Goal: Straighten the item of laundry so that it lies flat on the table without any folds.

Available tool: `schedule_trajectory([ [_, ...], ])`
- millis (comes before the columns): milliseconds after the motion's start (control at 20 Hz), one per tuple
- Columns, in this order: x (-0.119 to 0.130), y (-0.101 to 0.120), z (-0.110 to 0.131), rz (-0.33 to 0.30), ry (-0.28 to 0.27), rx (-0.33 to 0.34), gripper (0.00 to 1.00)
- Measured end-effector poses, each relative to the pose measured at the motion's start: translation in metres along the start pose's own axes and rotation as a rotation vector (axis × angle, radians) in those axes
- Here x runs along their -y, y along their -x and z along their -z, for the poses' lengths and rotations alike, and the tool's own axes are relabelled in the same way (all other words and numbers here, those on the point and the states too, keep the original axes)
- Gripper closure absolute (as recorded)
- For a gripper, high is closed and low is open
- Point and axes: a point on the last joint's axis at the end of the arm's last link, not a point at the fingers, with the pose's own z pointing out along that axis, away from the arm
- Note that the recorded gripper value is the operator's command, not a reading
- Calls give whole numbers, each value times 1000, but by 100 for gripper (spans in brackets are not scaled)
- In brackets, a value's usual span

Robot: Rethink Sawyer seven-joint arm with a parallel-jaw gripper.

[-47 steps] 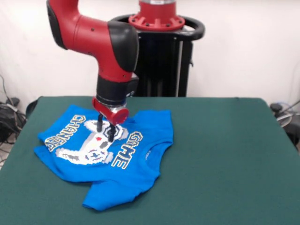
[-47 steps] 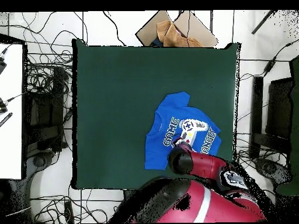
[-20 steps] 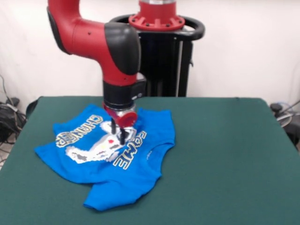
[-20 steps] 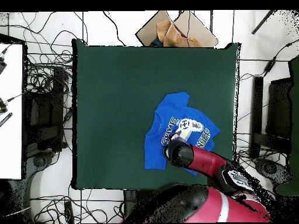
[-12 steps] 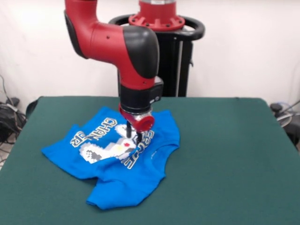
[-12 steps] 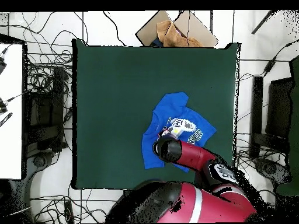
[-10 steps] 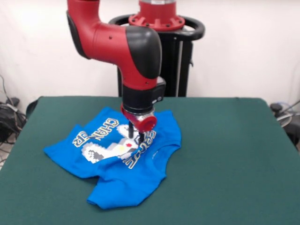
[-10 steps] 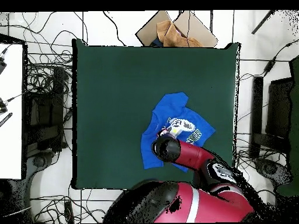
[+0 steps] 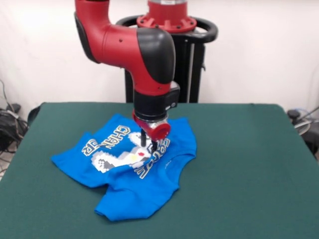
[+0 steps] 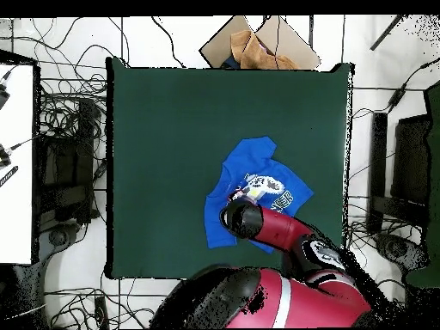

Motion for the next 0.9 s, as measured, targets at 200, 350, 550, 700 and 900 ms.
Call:
schedule_trajectory([
  [200, -4, -8, 1, 10, -3, -3, 0],
  [350, -7, -23, 3, 59, -32, 18, 0],
  [550, -1, -36, 5, 119, -74, 41, 0],
  [700, 22, -38, 14, 168, -137, 48, 0],
  [900, 55, -27, 24, 174, -179, 40, 0],
])
